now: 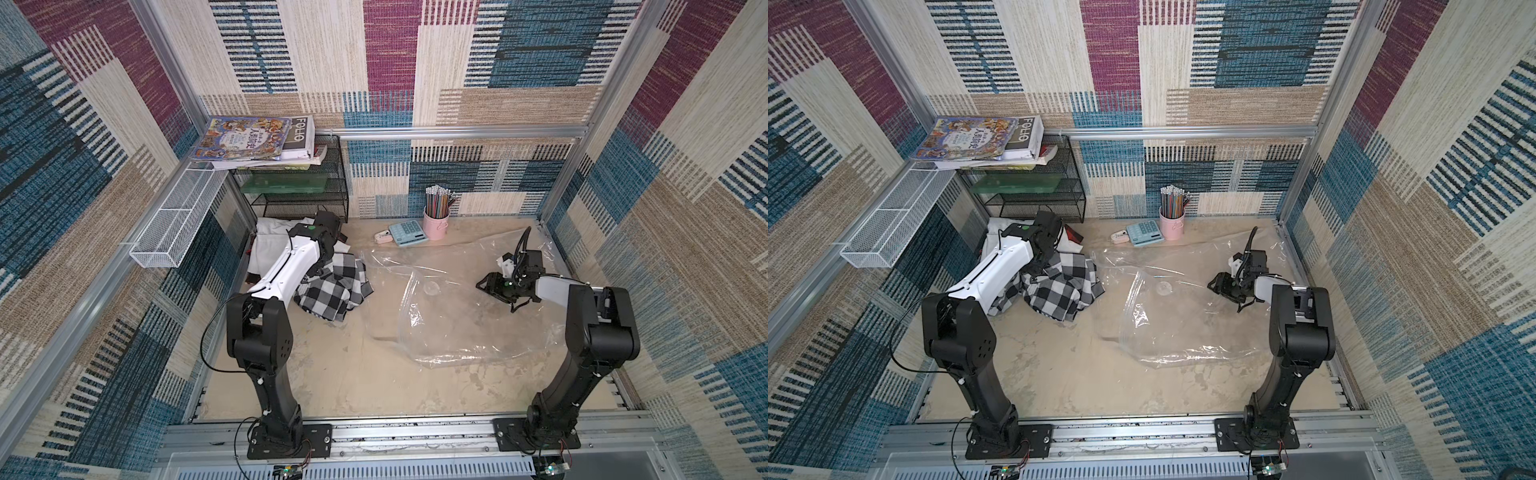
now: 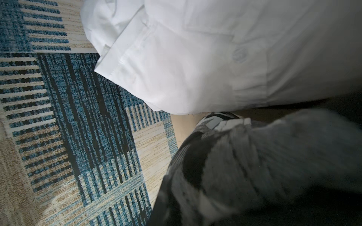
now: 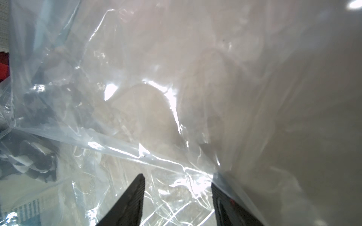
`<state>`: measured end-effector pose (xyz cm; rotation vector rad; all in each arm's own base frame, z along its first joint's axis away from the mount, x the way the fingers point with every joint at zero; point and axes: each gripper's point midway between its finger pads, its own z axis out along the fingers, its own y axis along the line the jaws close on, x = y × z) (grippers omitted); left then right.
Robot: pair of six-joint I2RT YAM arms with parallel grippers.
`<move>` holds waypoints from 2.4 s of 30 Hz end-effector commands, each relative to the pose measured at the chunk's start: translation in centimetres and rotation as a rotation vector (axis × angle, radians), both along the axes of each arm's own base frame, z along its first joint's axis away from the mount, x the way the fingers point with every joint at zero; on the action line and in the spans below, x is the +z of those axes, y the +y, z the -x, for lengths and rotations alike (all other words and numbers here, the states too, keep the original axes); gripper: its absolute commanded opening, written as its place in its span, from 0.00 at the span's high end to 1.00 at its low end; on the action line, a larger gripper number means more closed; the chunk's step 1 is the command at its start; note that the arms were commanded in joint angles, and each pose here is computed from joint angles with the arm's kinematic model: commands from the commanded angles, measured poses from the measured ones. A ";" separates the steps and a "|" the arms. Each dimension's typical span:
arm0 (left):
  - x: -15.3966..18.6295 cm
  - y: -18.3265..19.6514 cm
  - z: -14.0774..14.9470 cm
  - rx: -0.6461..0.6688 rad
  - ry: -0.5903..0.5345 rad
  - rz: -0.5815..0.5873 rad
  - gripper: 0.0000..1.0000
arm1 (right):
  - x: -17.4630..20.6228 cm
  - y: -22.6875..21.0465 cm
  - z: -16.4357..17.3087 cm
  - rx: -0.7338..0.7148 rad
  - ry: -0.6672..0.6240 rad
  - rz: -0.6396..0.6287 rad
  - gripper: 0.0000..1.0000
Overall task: Take the shirt out of the vacuum bag
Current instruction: Take out the shirt from the vacuum bag, then place the shirt at the center of the board.
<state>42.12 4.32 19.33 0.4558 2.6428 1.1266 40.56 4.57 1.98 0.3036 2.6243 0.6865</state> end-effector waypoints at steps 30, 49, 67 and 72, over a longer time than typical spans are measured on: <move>4.0 3.1 -5.8 0.031 -0.117 0.040 1.00 | -5.5 -3.3 7.3 -0.071 0.361 0.166 0.42; 2.2 4.4 -10.6 0.085 -0.164 0.100 1.00 | -5.5 -2.5 7.6 -0.052 0.358 0.168 0.43; -2.1 5.0 -12.8 0.138 -0.168 0.147 0.48 | -5.2 -1.7 8.0 -0.030 0.350 0.168 0.43; -1.2 5.1 -12.7 0.153 -0.202 0.154 0.10 | -4.5 -1.4 7.7 -0.028 0.333 0.156 0.43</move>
